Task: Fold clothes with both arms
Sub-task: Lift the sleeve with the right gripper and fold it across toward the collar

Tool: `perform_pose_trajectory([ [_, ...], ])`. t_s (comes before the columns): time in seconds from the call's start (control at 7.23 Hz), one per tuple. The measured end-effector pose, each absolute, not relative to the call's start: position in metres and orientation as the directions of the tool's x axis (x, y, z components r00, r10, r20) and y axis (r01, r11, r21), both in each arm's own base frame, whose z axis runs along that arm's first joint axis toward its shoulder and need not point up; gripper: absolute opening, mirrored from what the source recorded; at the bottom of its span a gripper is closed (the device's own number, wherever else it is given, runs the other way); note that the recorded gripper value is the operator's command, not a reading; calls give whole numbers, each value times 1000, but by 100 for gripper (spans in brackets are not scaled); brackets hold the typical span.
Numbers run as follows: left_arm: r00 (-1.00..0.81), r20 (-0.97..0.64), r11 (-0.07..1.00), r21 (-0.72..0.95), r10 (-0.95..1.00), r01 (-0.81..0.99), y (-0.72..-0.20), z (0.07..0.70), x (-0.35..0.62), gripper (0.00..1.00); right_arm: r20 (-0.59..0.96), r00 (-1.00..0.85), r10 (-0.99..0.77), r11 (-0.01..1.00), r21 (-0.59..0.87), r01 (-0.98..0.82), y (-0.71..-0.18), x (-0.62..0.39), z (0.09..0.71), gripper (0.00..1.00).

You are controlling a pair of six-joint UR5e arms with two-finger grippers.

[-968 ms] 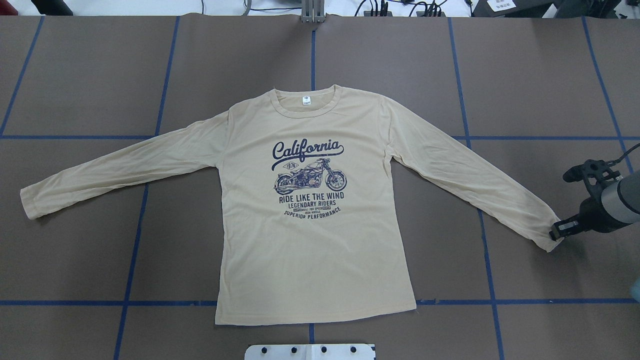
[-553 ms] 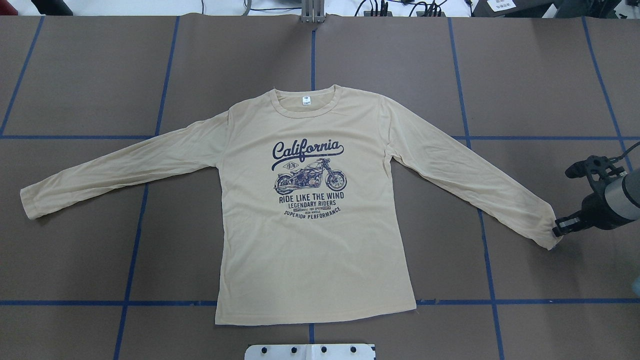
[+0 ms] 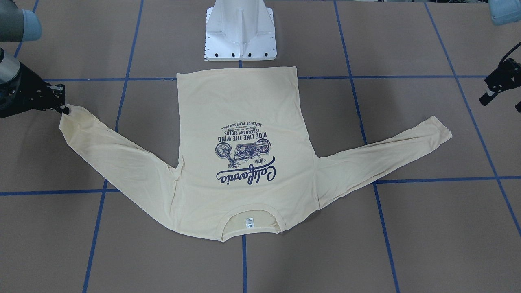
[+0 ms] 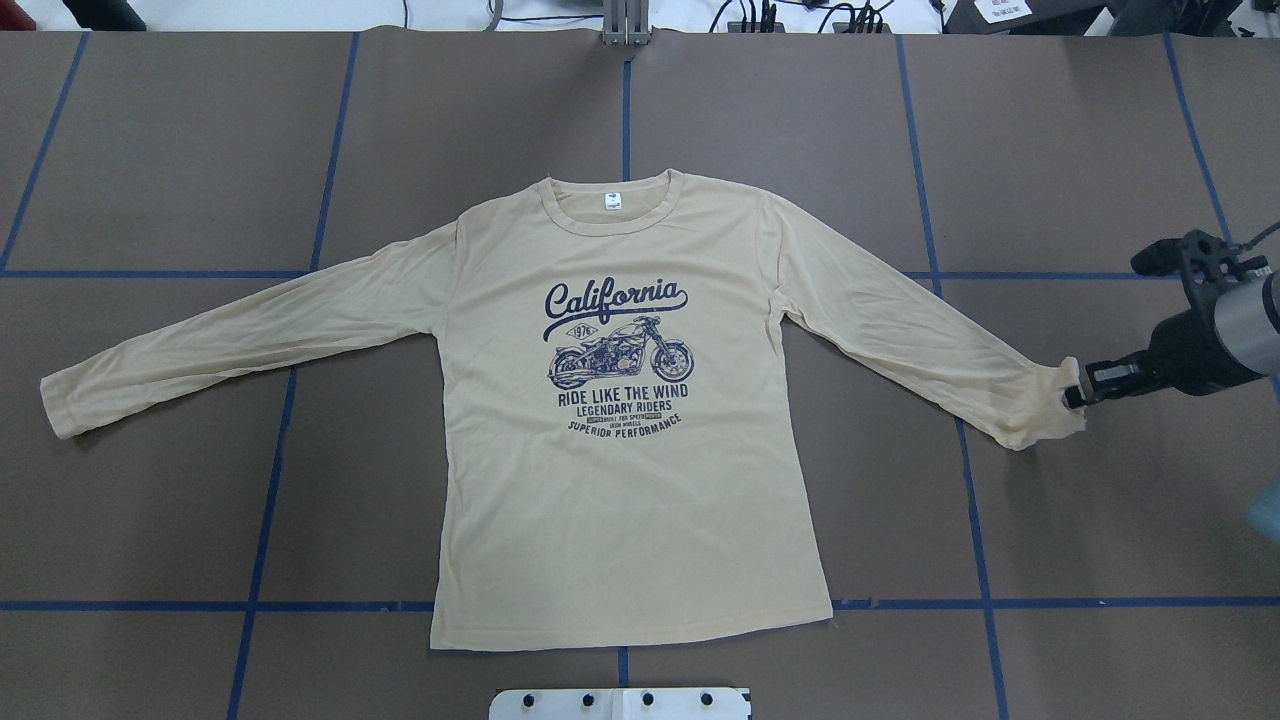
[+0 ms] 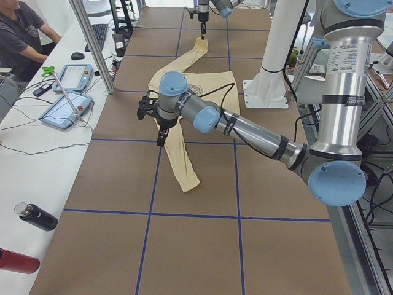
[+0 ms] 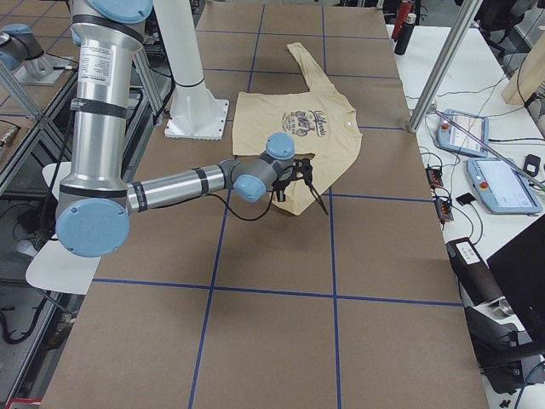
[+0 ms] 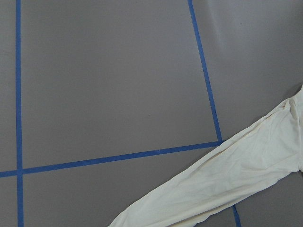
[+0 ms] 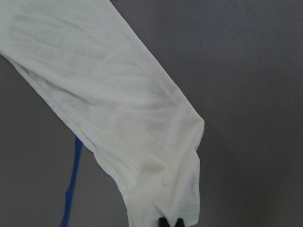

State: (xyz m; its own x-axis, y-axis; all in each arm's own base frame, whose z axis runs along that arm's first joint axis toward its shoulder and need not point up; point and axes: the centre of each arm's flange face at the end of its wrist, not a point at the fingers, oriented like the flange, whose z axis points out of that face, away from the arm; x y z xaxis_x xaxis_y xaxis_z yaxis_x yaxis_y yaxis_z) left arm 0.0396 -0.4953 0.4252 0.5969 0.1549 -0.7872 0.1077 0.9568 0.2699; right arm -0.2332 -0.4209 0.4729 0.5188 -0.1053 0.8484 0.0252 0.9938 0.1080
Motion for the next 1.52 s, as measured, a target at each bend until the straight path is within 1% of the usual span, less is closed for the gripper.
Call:
perform_pose_trajectory([
  [0.14,588,-793,958,266,157,103,-495,425,40,100,879,471,-69,996,85,-13,-448,-256,432,0],
  [0.41,582,-798,961,258,155,99,-496,428,42,100,915,391,-98,993,114,-18,-498,-300,360,0],
  [0.69,576,-803,963,253,153,96,-496,429,42,100,935,309,-171,982,188,-27,-518,-312,285,0],
  [1.11,574,-805,964,247,150,94,-496,430,42,100,956,191,-221,969,237,-66,-531,-330,160,0],
  [1.38,574,-806,966,241,145,94,-497,432,42,100,952,191,-239,962,259,-87,-556,-383,107,0],
  [1.52,574,-806,967,238,142,95,-497,433,42,100,949,212,-232,962,257,-96,-571,-417,90,0],
])
